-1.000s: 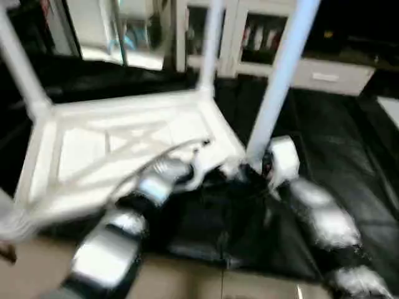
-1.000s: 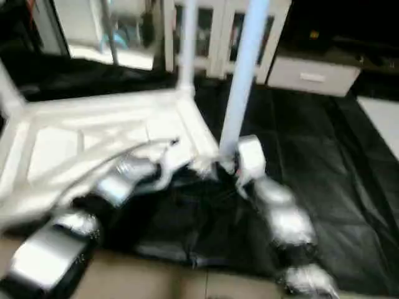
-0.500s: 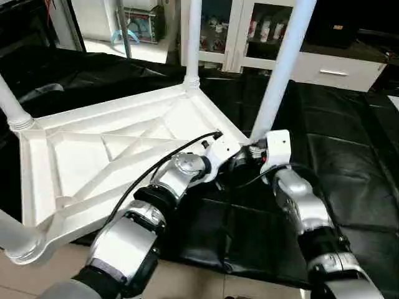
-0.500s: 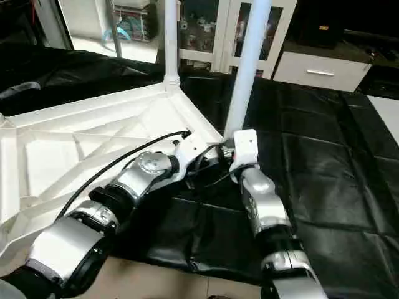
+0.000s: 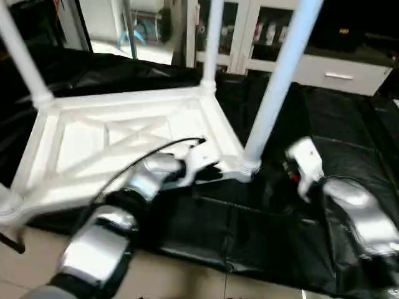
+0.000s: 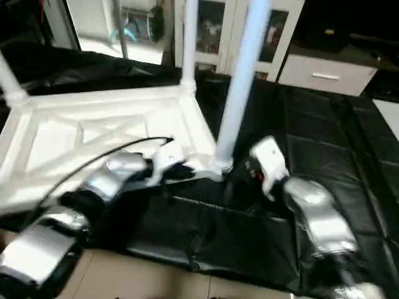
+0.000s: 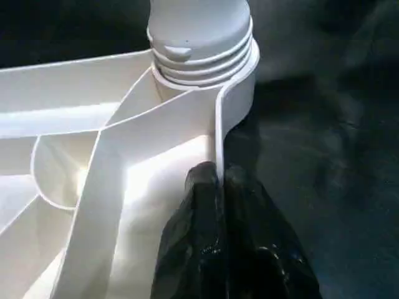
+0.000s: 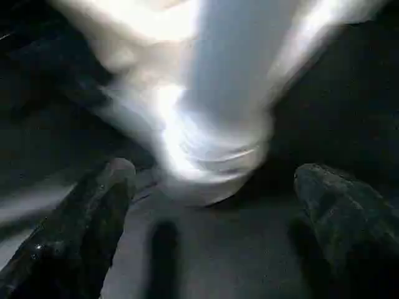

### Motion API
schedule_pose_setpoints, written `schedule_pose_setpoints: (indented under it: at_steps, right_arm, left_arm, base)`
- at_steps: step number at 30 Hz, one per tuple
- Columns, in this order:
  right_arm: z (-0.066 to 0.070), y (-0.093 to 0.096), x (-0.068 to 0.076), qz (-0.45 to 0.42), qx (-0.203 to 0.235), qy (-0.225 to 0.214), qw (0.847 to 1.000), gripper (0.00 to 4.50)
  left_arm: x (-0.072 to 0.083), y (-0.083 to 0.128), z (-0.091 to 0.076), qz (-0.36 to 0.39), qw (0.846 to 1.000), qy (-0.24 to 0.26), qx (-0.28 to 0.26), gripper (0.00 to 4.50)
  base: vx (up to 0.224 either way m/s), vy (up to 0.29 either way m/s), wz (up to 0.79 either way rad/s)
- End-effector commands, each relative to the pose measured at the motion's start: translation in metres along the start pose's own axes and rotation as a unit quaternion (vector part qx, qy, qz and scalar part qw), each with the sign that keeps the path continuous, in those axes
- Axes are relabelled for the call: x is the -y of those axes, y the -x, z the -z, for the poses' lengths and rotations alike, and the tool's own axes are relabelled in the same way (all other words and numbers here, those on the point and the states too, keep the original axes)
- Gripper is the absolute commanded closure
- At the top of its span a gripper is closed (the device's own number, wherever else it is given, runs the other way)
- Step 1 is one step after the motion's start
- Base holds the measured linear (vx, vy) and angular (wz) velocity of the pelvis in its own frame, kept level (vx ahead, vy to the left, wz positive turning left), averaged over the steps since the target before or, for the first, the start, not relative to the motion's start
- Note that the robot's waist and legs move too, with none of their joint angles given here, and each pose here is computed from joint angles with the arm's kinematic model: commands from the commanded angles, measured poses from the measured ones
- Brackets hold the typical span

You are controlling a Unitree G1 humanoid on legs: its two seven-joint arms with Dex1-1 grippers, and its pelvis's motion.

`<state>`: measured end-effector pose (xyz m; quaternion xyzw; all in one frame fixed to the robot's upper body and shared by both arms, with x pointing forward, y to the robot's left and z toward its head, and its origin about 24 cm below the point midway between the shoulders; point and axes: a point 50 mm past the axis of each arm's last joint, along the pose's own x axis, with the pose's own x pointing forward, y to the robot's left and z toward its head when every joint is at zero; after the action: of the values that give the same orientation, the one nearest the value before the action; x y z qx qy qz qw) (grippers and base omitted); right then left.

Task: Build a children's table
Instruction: Rotate leg to tighten

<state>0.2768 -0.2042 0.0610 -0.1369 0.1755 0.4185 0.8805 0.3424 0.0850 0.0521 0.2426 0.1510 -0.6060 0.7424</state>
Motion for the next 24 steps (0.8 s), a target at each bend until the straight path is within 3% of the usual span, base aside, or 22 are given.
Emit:
schedule_pose_setpoints:
  at_steps: [1,3,6,12,16,17,24]
  right_arm:
    - [-0.002,0.006,-0.008,-0.064,-0.014,0.013,0.998,0.07]
    - [0.0,0.009,-0.011,-0.092,-0.027,0.013,0.995,0.07]
    - [-0.006,0.009,-0.018,-0.135,-0.013,0.011,0.991,0.07]
    - [-0.013,0.005,-0.024,-0.165,0.002,0.012,0.986,0.07]
    - [-0.011,0.002,-0.028,-0.19,-0.014,0.021,0.982,0.07]
    - [-0.011,0.001,-0.028,-0.195,-0.015,0.021,0.98,0.34]
    - [-0.01,-0.004,-0.026,-0.204,-0.018,0.021,0.978,0.9]
  left_arm:
    - [0.019,0.0,0.009,0.106,0.994,-0.005,-0.008,4.5]
    - [0.023,0.003,0.009,0.14,0.99,0.0,-0.002,4.5]
    - [0.032,0.006,0.007,0.194,0.981,-0.004,0.002,4.5]
    - [0.033,0.004,0.003,0.197,0.98,-0.015,0.006,4.5]
    - [0.035,0.005,0.002,0.2,0.98,-0.017,0.003,4.5]
    - [0.035,0.005,0.002,0.201,0.98,-0.017,0.003,4.5]
    - [0.035,0.006,0.002,0.202,0.979,-0.017,-0.001,4.5]
  base:
    - [0.0,0.0,0.0]
    - [0.0,0.0,0.0]
    - [0.0,0.0,0.0]
    - [0.0,0.0,0.0]
    - [0.0,0.0,0.0]
    - [0.0,0.0,0.0]
    - [0.0,0.0,0.0]
